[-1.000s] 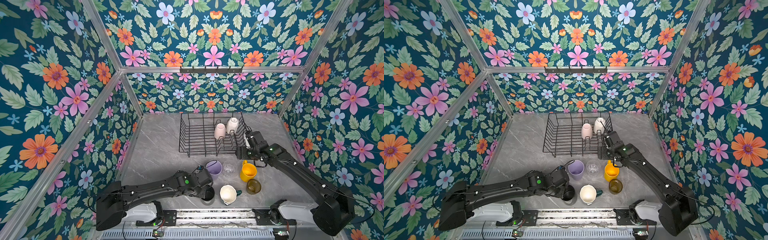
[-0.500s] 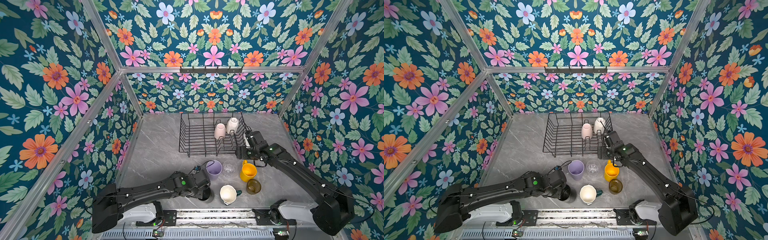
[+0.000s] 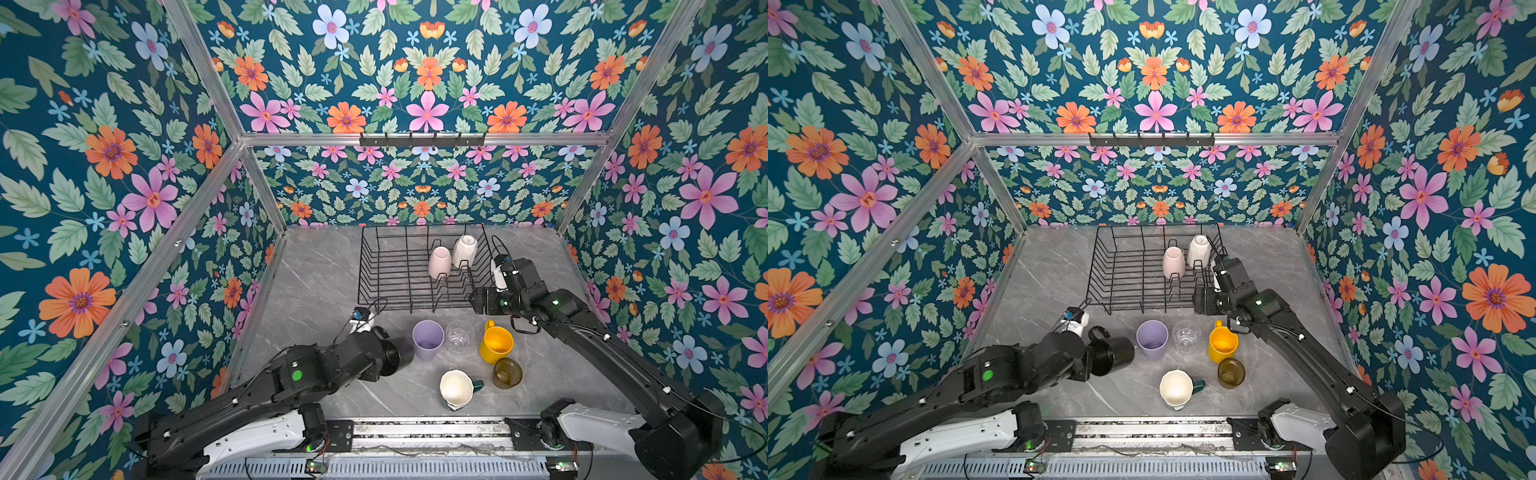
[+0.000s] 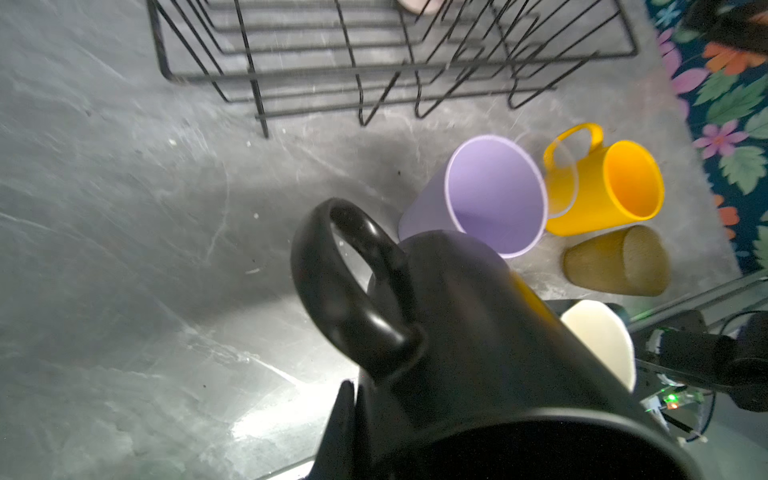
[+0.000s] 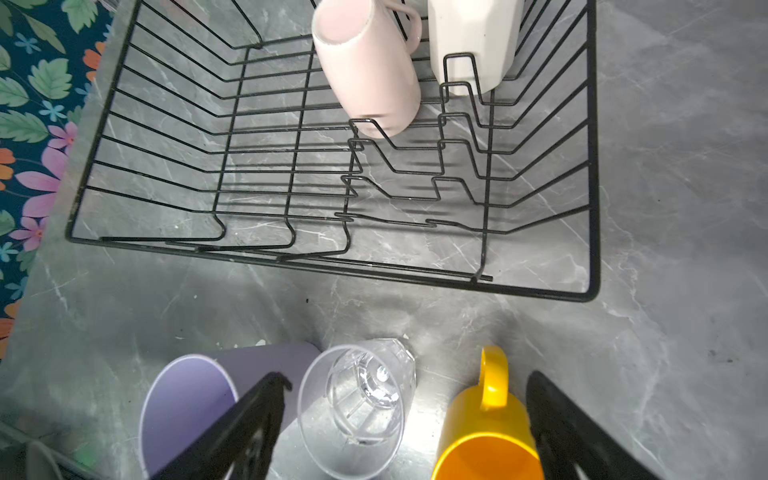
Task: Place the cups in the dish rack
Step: 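Lift the black mug with the left gripper while the right gripper rises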
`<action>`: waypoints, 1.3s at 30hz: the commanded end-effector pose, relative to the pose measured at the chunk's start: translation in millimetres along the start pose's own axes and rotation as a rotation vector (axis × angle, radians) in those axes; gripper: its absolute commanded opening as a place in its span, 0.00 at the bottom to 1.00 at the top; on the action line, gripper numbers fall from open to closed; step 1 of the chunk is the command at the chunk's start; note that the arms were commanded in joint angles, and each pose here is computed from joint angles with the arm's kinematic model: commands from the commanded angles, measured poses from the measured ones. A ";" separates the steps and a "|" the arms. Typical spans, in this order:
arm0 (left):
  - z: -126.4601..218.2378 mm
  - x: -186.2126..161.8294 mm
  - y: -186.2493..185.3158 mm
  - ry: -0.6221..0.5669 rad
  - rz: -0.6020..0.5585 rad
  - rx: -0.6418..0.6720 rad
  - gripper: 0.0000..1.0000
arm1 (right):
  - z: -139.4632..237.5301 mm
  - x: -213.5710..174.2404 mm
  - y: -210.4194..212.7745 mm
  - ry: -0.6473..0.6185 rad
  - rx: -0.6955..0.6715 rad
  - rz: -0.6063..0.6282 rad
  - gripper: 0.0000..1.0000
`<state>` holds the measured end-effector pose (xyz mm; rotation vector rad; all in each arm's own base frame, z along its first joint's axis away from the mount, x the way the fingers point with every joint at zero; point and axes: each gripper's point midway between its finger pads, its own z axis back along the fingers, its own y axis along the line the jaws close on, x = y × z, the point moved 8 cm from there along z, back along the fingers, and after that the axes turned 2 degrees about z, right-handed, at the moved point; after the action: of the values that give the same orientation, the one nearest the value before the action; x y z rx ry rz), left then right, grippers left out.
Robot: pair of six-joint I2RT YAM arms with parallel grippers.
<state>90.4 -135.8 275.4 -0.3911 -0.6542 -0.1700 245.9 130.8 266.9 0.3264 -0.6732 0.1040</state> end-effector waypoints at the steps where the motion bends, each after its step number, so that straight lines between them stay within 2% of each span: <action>1: 25.4 13.9 15.9 -0.125 -0.052 0.040 0.00 | 8.5 9.0 6.0 -0.059 0.053 -0.014 0.91; 6: 52.5 31.4 19.8 -0.340 -0.084 -0.076 0.00 | 15.0 15.2 15.7 -0.102 0.157 -0.026 0.92; 10: 56.6 39.7 13.7 -0.531 -0.091 -0.199 0.00 | 19.7 19.9 24.6 -0.110 0.326 -0.044 0.92; 14: 51.1 45.5 3.7 -0.619 -0.138 -0.227 0.00 | 28.9 23.4 27.7 -0.141 0.477 -0.072 0.92; 20: 39.4 56.8 -27.4 -0.675 -0.268 -0.294 0.00 | 39.8 30.2 19.6 -0.195 0.662 -0.147 0.92; 25: 33.0 67.1 -44.1 -0.701 -0.354 -0.289 0.00 | 42.8 28.4 17.3 -0.197 0.708 -0.152 0.92; 29: 27.6 80.7 -48.7 -0.693 -0.354 -0.324 0.00 | 44.9 28.0 18.3 -0.204 0.745 -0.141 0.92; 34: 12.4 100.7 -35.3 -0.652 -0.288 -0.393 0.00 | 46.8 28.6 18.6 -0.207 0.772 -0.123 0.92; 39: 1.3 111.6 -33.2 -0.622 -0.318 -0.480 0.00 | 55.3 29.4 20.4 -0.226 0.795 -0.084 0.92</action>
<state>170.1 -158.1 332.1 -0.6219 -1.2414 -0.4358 234.8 130.1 320.8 1.1164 -0.7810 0.1948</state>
